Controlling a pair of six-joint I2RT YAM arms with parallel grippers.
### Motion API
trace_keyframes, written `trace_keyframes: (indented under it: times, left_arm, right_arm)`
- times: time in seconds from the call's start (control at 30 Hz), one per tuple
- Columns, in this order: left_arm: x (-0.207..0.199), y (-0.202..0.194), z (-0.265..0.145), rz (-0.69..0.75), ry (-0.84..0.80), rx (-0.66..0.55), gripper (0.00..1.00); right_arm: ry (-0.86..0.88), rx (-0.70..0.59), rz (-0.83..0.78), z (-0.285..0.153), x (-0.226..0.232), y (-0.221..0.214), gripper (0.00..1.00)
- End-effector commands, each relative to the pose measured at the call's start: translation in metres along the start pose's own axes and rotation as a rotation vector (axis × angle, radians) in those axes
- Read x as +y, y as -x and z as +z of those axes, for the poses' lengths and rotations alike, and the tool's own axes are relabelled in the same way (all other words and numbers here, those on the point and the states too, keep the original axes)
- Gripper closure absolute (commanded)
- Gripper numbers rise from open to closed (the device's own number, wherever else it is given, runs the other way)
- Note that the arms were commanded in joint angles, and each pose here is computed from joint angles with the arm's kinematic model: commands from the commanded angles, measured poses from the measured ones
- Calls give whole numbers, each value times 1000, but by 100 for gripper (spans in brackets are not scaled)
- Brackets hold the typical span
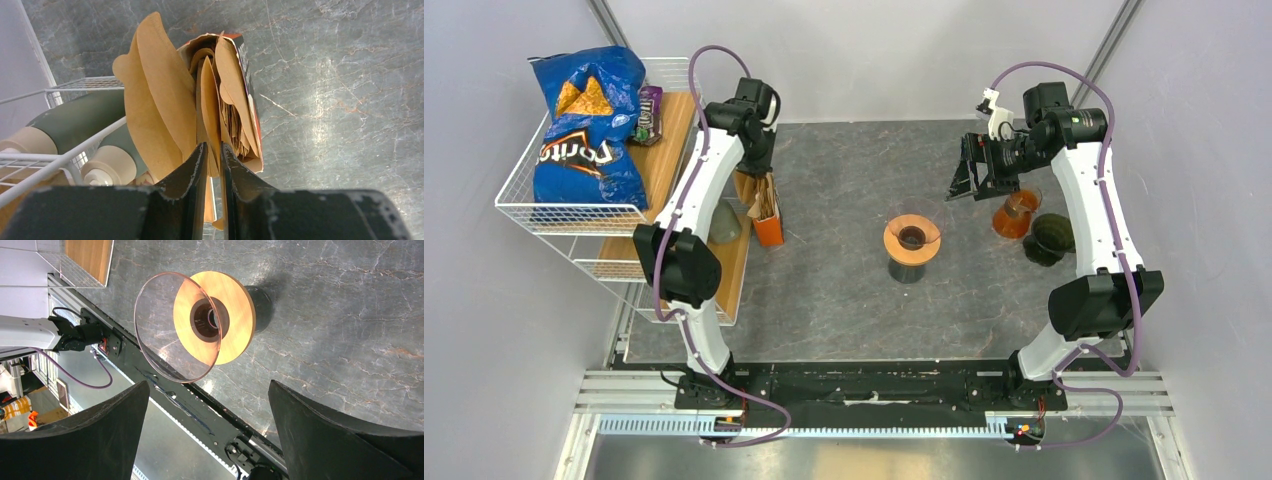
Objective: Place the coffee filter in the dripper
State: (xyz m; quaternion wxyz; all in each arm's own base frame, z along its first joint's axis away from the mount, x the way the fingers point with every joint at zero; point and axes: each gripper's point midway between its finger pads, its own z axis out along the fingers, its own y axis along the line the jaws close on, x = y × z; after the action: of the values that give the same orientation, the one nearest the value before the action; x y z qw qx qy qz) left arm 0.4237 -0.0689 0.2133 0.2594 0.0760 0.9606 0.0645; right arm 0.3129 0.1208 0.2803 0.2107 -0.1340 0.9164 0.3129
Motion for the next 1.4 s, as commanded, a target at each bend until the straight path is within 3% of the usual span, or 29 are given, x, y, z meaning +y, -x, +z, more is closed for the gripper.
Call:
trace_keyframes:
  times: [0.0, 0.43, 0.67, 1.07, 1.2, 1.37]
  left_arm:
    - [-1, -3, 3, -39, -6, 11, 77]
    - [-6, -13, 10, -39, -27, 49, 80]
    - [-2, -3, -8, -49, -28, 2, 98]
    - [10, 13, -104, -24, -80, -146, 98]
    - [-6, 21, -149, 14, -222, -254, 98]
    - [-56, 20, -219, 166, -564, -476, 98]
  right_arm:
    - [14, -19, -27, -7, 8, 4, 3]
    - [13, -19, -27, -8, 8, 2, 3]
    - [14, -20, -31, -9, 9, 3, 3]
    - [49, -145, -115, -30, 33, 20, 3]
    - [45, -260, -207, -42, 42, 34, 3]
    - [88, -482, -363, -64, 73, 58, 3]
